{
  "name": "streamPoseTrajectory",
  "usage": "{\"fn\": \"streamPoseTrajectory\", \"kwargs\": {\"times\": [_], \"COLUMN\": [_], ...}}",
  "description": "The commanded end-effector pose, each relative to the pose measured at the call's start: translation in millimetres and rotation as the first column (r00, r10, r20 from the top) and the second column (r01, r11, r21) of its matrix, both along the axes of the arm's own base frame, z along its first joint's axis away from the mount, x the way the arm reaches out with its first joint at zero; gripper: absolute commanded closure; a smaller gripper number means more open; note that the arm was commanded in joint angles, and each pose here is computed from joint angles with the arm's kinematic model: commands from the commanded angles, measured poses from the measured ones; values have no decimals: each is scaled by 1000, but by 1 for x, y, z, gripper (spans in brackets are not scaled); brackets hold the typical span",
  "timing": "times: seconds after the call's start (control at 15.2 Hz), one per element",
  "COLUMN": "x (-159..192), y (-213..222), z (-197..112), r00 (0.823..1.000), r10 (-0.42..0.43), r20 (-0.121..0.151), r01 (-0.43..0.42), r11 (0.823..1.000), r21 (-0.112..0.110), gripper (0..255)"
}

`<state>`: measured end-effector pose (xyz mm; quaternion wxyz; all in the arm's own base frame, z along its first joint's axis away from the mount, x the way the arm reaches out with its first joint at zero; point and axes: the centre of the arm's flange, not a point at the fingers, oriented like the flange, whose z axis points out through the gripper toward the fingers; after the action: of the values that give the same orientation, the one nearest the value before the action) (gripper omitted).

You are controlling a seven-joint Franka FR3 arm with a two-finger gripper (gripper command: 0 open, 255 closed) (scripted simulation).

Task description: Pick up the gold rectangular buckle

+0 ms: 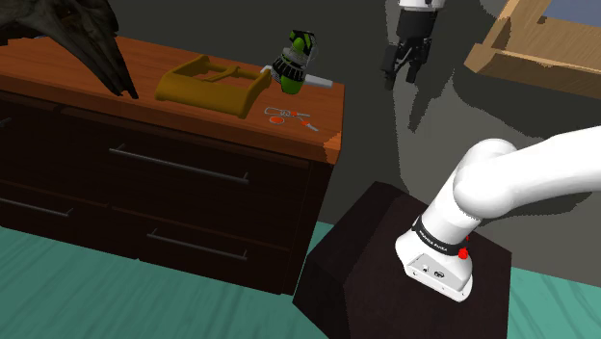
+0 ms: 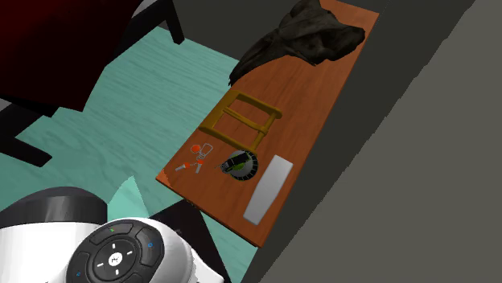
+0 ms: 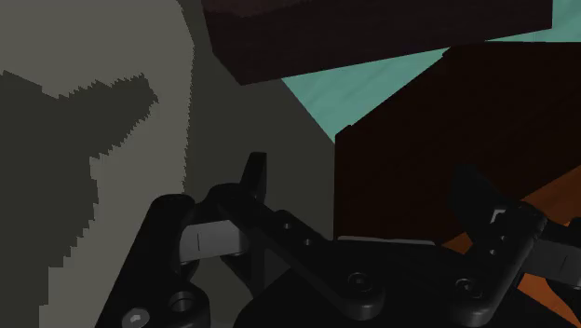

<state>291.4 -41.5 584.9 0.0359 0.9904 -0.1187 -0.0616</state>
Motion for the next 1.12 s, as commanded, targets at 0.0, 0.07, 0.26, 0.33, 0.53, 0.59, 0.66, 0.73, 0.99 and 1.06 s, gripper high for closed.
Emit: {"fn": "streamPoseTrajectory", "kwargs": {"times": [0.0, 0.07, 0.26, 0.33, 0.53, 0.59, 0.66, 0.73, 0.99, 1.06], "x": [0, 5, 23, 29, 49, 57, 64, 72, 106, 114], "y": [0, 11, 44, 55, 86, 97, 107, 116, 153, 162], "z": [0, 0, -1, -1, -2, -2, -2, -2, -2, -2], "r00": [1000, 1000, 995, 993, 982, 977, 972, 966, 937, 928], "r10": [0, -24, -95, -119, -190, -213, -236, -259, -350, -372], "r20": [0, 0, -2, -3, -5, -6, -7, -8, -13, -15], "r01": [0, 24, 95, 119, 190, 213, 236, 259, 350, 373], "r11": [1000, 1000, 995, 993, 982, 977, 971, 965, 936, 927], "r21": [0, 3, 11, 14, 21, 24, 27, 29, 39, 42], "gripper": [0, 0, 0, 0, 0, 0, 0, 0, 0, 0]}}
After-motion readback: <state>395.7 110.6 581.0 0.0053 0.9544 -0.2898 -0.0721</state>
